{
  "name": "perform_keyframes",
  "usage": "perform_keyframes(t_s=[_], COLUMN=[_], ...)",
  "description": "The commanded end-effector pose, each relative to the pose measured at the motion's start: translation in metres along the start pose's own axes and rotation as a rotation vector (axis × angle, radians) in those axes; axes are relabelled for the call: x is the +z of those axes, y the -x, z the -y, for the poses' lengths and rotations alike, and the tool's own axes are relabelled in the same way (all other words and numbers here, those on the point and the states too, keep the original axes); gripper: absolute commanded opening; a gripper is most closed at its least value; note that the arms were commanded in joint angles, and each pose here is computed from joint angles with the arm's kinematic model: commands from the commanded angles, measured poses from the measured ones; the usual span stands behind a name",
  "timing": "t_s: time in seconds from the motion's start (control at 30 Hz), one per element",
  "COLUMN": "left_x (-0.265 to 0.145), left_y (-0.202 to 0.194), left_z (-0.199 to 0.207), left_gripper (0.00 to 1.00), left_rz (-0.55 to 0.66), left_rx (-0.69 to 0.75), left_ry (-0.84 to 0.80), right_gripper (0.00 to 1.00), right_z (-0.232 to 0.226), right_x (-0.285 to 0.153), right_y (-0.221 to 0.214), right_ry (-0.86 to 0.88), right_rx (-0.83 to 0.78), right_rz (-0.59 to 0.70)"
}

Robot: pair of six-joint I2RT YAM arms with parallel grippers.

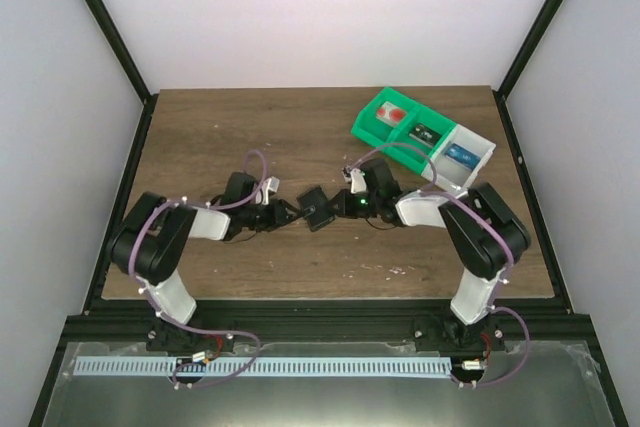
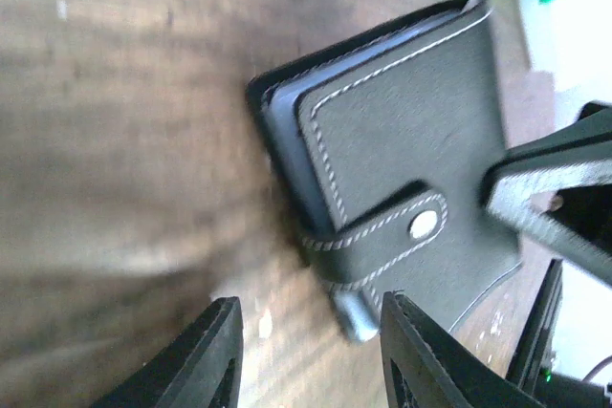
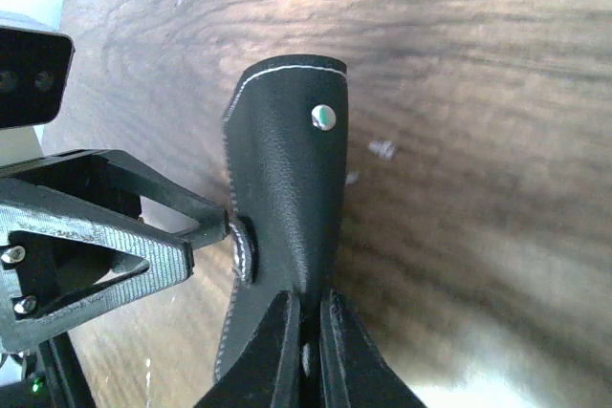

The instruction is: Take the credit cards out of the card holder

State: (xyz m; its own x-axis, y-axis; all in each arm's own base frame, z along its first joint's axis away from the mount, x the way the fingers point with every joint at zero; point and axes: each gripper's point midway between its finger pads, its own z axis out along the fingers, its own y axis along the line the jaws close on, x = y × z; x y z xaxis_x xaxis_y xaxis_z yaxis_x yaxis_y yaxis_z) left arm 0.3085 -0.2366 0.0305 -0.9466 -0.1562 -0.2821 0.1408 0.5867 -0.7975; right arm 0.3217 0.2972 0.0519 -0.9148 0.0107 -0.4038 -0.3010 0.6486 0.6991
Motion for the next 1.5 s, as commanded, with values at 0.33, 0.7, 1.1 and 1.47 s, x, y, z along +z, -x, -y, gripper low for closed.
perform_keyframes(t_s=[0.33,0.7,1.1,1.47], left_x=[-0.039,-0.028,-0.01,-0.011], left_y=[-0.042,-0.058,-0.061,-0.059], left_z=[0.067,0.065,0.053,0.066], left_gripper=[0.51,0.51,0.52,0.52], left_rz=[0.03,-0.036,-0.077,-0.078], left_rx=[0.028,-0.014,-0.016,-0.028], left_ry=[0.012,-0.055,-0.059,-0.098], right_gripper=[0.01,0.0,0.01,0.0], right_z=[-0.027,-0.08,-0.09,-0.074], right_x=[-0.041,-0.054,-0.05,-0.042], right_y=[-0.033,-0.032,-0.043,-0.057], right_ry=[-0.256,-0.21,-0.129,-0.161], right_rx=[-0.117,-0.201,-0.216,-0.216], right_rz=[-0.003,0.112,0.1,0.063])
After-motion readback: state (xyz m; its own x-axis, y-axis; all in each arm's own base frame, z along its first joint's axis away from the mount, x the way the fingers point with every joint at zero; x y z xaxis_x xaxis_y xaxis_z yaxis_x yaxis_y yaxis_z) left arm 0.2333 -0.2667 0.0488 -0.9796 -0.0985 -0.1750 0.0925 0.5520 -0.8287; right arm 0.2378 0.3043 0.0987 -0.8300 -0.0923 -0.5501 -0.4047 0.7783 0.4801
